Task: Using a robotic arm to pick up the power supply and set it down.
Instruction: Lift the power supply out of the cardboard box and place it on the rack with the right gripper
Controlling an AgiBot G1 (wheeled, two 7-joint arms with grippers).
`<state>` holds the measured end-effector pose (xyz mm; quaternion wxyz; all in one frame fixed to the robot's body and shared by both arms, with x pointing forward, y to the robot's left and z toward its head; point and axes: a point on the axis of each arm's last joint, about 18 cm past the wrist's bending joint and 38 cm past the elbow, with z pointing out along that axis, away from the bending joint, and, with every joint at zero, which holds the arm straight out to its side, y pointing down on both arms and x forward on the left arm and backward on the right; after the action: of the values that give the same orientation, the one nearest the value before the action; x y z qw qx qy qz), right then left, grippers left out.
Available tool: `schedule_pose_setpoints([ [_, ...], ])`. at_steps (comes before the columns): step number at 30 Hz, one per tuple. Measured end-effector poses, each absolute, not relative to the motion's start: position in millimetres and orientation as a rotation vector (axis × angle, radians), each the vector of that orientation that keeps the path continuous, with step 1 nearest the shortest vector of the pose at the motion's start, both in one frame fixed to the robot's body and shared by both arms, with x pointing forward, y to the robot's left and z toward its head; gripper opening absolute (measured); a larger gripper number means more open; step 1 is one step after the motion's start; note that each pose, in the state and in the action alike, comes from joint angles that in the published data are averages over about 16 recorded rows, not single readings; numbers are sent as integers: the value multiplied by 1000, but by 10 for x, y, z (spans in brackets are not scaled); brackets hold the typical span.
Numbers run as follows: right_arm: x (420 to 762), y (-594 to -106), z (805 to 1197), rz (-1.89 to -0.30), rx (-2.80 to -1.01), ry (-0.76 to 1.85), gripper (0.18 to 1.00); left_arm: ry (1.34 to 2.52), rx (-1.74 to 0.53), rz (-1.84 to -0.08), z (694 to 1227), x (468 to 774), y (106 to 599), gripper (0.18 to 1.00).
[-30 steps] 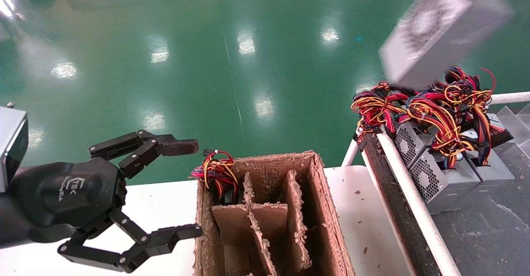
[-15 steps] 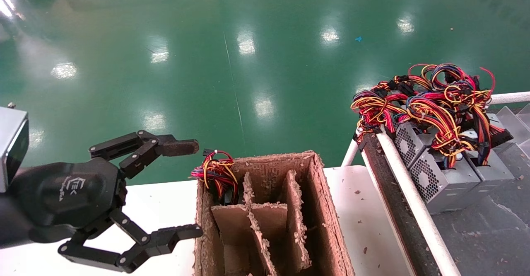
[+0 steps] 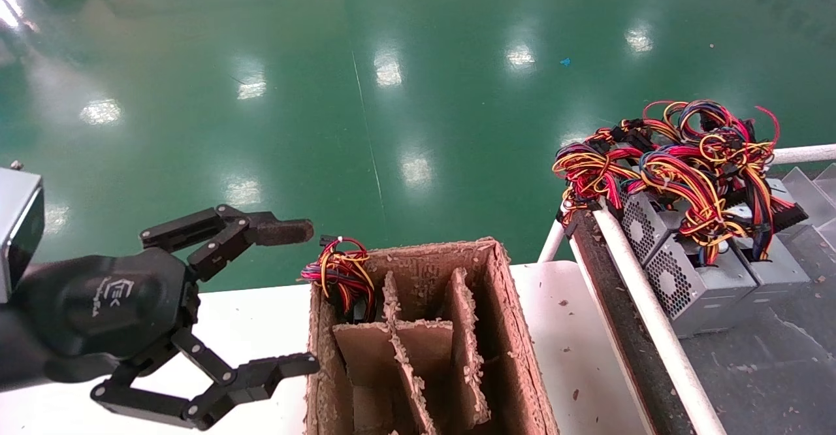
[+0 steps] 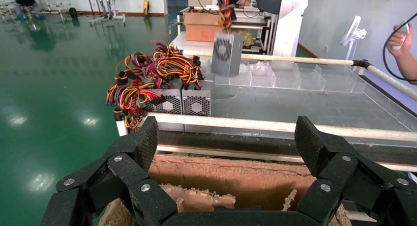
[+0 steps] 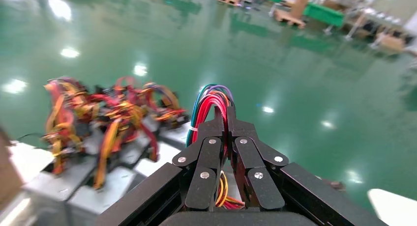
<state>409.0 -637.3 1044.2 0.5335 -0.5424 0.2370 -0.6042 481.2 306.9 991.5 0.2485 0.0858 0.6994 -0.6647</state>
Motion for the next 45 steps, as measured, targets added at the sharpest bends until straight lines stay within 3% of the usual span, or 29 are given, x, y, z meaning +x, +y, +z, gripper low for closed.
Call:
schedule_pose_setpoints([
  [9, 4397, -6189, 10148, -1379, -1334, 544, 199, 1906, 234, -1811, 9915, 4812, 3069, 1001],
  [23, 4754, -5883, 10131, -1343, -1341, 550, 199, 1906, 234, -1811, 9915, 4812, 3069, 1001],
  [45, 4934, -5667, 10073, -1305, -1346, 589, 242, 1906, 234, -1811, 9915, 4812, 3069, 1001],
])
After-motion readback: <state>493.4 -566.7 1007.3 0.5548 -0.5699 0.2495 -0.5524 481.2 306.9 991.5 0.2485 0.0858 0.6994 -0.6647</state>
